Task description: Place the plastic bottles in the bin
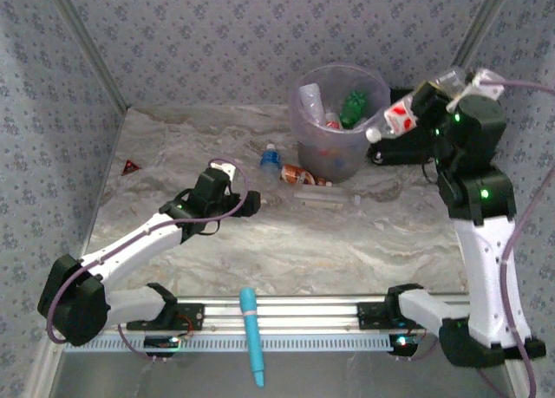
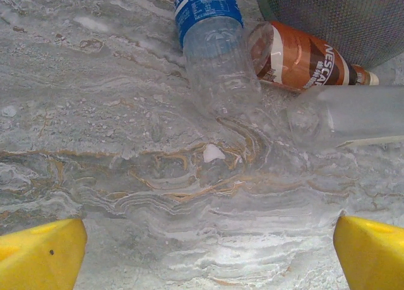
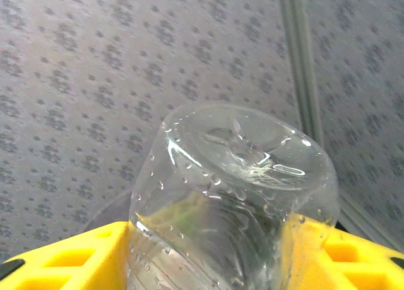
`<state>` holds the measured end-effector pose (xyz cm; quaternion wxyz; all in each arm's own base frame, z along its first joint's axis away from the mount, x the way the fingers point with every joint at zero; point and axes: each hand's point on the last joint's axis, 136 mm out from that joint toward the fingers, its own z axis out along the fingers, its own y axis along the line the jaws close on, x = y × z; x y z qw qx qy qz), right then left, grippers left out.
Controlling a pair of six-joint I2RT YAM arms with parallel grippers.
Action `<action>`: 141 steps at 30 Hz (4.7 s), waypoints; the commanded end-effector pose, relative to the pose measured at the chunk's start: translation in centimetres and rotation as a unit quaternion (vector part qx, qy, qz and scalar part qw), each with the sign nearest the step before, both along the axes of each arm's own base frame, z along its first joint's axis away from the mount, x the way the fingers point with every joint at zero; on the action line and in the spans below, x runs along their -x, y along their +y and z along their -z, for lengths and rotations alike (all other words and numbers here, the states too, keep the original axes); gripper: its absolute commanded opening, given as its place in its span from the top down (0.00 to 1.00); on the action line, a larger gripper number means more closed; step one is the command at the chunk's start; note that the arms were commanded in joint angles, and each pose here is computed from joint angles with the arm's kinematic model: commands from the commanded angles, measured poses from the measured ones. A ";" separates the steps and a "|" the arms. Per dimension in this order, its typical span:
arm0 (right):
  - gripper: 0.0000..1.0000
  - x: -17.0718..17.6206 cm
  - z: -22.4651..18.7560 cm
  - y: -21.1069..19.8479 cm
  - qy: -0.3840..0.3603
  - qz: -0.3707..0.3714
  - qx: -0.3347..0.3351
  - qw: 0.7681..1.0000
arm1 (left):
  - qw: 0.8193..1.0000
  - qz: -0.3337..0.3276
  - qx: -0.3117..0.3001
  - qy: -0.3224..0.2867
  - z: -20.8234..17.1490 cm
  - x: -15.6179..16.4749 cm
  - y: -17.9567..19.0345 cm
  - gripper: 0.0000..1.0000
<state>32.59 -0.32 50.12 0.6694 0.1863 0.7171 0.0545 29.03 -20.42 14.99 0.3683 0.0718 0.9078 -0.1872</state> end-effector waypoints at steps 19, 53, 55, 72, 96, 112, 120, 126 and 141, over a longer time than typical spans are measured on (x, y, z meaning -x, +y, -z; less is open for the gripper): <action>0.42 -21.1 1.7 10.8 -0.065 -0.165 0.261 0.949 | 0.999 -0.034 0.016 -0.027 -1.9 1.7 2.7 0.00; 0.41 -24.9 24.4 10.2 0.205 -0.225 0.253 0.918 | 0.998 -0.047 0.015 -0.037 -2.0 1.9 3.6 0.00; 0.41 -24.7 25.8 10.4 0.219 -0.229 0.252 0.915 | 0.998 -0.047 0.015 -0.037 -2.0 1.9 3.6 0.00; 0.20 -23.0 25.5 11.4 0.244 -0.231 0.231 0.913 | 0.998 -0.049 0.013 -0.038 -2.0 2.0 3.8 0.00; 0.34 -27.0 8.5 7.7 0.086 -0.156 0.142 0.974 | 0.998 -0.048 0.018 -0.038 -1.9 1.9 3.6 0.00; 0.49 -28.7 15.1 10.0 0.144 -0.168 0.161 0.962 | 0.997 -0.053 0.016 -0.044 -2.2 2.1 4.1 0.00; 0.49 -26.2 18.4 10.1 0.159 -0.167 0.145 0.962 | 0.998 -0.051 0.020 -0.044 -2.3 2.1 4.0 0.00; 0.50 -24.5 20.2 10.0 0.173 -0.165 0.133 0.962 | 0.997 -0.053 0.022 -0.046 -2.3 2.2 4.2 0.00; 0.31 -25.8 14.3 10.6 0.166 -0.190 0.132 0.959 | 0.997 -0.054 0.030 -0.046 -2.4 2.3 4.1 0.00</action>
